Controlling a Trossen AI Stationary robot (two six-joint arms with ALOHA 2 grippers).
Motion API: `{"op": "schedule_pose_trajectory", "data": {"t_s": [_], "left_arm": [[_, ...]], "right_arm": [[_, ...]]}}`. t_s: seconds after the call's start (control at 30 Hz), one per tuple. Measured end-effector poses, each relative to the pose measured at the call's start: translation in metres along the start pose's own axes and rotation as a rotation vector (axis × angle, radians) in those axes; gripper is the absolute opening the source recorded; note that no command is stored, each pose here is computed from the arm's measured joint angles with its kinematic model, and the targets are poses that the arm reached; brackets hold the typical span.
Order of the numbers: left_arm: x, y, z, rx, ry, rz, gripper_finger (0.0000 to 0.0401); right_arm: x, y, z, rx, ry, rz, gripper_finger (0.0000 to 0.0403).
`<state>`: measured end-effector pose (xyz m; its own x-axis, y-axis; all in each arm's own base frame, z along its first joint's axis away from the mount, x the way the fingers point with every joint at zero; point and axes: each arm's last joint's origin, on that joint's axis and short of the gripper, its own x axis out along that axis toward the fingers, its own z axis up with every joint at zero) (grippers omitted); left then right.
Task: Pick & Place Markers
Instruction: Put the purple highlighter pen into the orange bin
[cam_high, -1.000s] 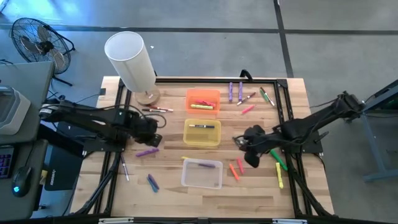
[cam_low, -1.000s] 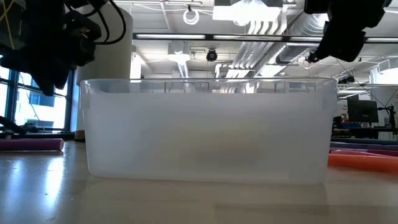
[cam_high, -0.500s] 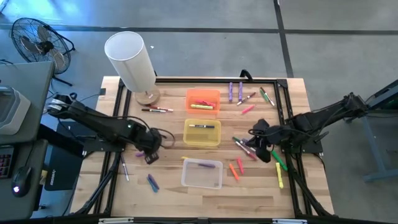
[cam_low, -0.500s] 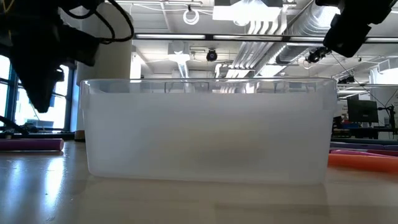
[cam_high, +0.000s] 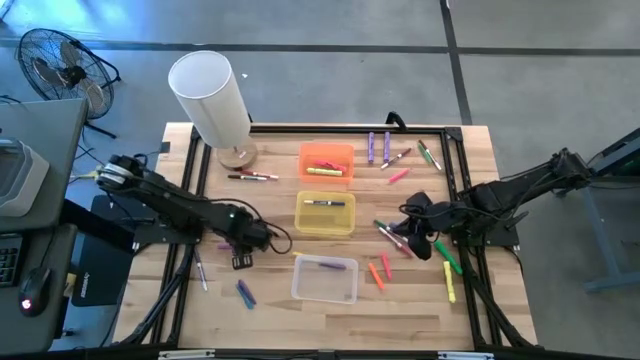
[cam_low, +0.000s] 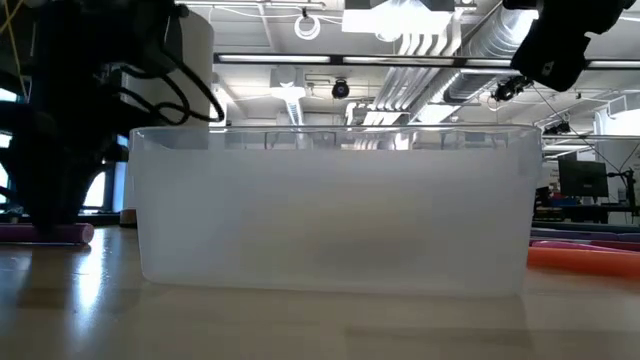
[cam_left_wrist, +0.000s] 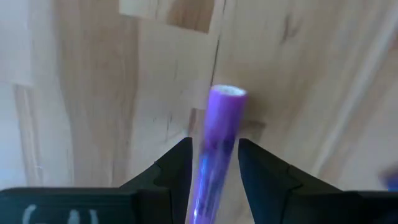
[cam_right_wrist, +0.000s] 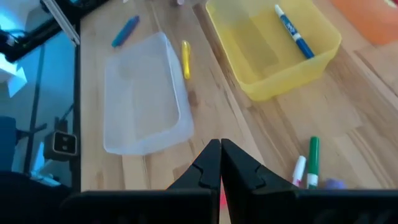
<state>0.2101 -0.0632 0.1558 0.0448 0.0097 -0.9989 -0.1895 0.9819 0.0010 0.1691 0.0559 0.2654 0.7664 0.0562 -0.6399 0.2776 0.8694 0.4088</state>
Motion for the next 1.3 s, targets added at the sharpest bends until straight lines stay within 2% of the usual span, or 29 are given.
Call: {"op": "schedule_pose_trajectory", "data": {"t_s": [0.17, 0.33, 0.6, 0.73, 0.93, 1.13, 1.3], "left_arm": [[0.016, -0.002, 0.004, 0.014, 0.059, 0.05, 0.012], [0.026, -0.004, 0.005, 0.013, 0.102, 0.045, 0.006], [0.01, -0.01, 0.019, -0.077, 0.094, 0.077, 0.0057], [-0.019, -0.02, 0.042, -0.101, -0.021, 0.043, 0.0057], [-0.074, -0.025, 0.076, -0.161, -0.225, 0.066, 0.0057], [-0.142, -0.001, 0.108, -0.174, -0.406, 0.101, 0.0057], [-0.177, 0.045, 0.137, -0.126, -0.569, 0.179, 0.0057]], "right_arm": [[0.0, 0.0, 0.001, -0.012, -0.021, -0.012, 0.0], [0.0, 0.0, 0.001, -0.063, -0.024, -0.012, 0.0], [0.0, 0.0, 0.001, -0.143, -0.021, -0.01, 0.0], [0.0, 0.0, 0.001, -0.213, -0.016, -0.011, 0.0], [0.0, -0.002, -0.001, -0.26, 0.008, -0.027, 0.0], [0.0, -0.003, -0.002, -0.255, 0.007, -0.044, 0.0], [0.0, -0.004, -0.001, -0.244, -0.013, -0.078, 0.0]]}}
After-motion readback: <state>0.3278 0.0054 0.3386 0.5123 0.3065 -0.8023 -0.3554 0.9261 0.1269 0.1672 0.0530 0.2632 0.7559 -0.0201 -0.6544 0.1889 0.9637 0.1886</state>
